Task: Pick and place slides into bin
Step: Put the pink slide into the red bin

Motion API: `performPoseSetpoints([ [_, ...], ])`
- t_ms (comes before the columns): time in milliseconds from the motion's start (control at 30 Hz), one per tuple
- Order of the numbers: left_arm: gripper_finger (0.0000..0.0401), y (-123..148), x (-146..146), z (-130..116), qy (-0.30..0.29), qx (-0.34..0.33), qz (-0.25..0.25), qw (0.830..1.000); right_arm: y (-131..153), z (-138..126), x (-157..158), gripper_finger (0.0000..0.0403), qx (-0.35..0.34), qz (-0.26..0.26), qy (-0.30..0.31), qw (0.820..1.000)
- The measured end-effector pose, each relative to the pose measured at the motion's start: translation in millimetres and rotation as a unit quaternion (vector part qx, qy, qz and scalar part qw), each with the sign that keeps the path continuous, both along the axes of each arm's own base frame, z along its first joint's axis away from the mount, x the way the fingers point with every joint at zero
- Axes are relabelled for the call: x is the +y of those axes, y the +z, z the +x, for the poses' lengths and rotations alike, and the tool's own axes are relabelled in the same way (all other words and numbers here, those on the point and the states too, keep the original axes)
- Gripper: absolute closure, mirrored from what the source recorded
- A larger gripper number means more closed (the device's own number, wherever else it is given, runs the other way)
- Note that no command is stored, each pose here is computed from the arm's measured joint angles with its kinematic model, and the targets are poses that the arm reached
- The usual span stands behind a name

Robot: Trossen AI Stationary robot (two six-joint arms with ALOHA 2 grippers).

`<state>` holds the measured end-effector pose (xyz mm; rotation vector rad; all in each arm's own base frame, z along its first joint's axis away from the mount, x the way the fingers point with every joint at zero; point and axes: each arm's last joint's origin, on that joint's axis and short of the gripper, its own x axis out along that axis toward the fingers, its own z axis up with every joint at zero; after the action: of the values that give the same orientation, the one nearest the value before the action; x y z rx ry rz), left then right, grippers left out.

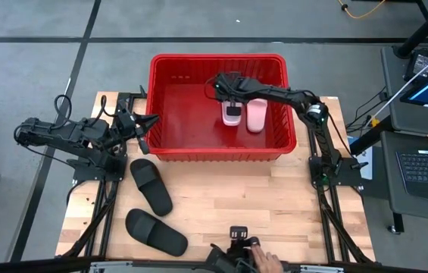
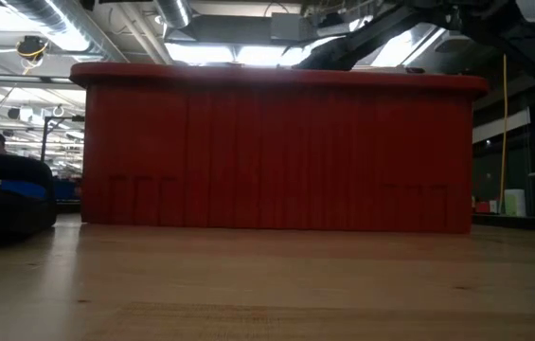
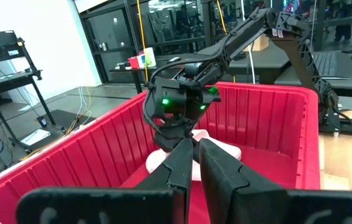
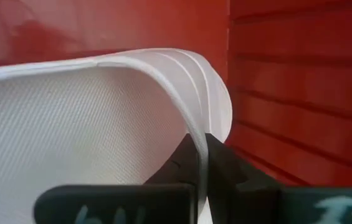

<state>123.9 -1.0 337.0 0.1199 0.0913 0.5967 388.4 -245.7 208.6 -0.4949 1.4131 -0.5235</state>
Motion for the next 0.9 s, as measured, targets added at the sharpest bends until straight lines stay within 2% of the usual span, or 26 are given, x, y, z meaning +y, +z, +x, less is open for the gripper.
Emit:
performPoseSetpoints([
  [433,0.0377,0,0,0,0.000,0.000,0.000,1.000,0,-8,-11,0.0391,0.003,0.001,-0.014,1.000],
  [733,0.0381,0,0,0,0.000,-0.001,0.000,1.000,-1,-9,-12,0.0390,0.022,0.002,0.005,1.000],
  [900,0.0382,0,0,0,0.001,-0.008,-0.009,1.000,0,-11,-14,0.0367,0.020,0.003,0.001,1.000],
])
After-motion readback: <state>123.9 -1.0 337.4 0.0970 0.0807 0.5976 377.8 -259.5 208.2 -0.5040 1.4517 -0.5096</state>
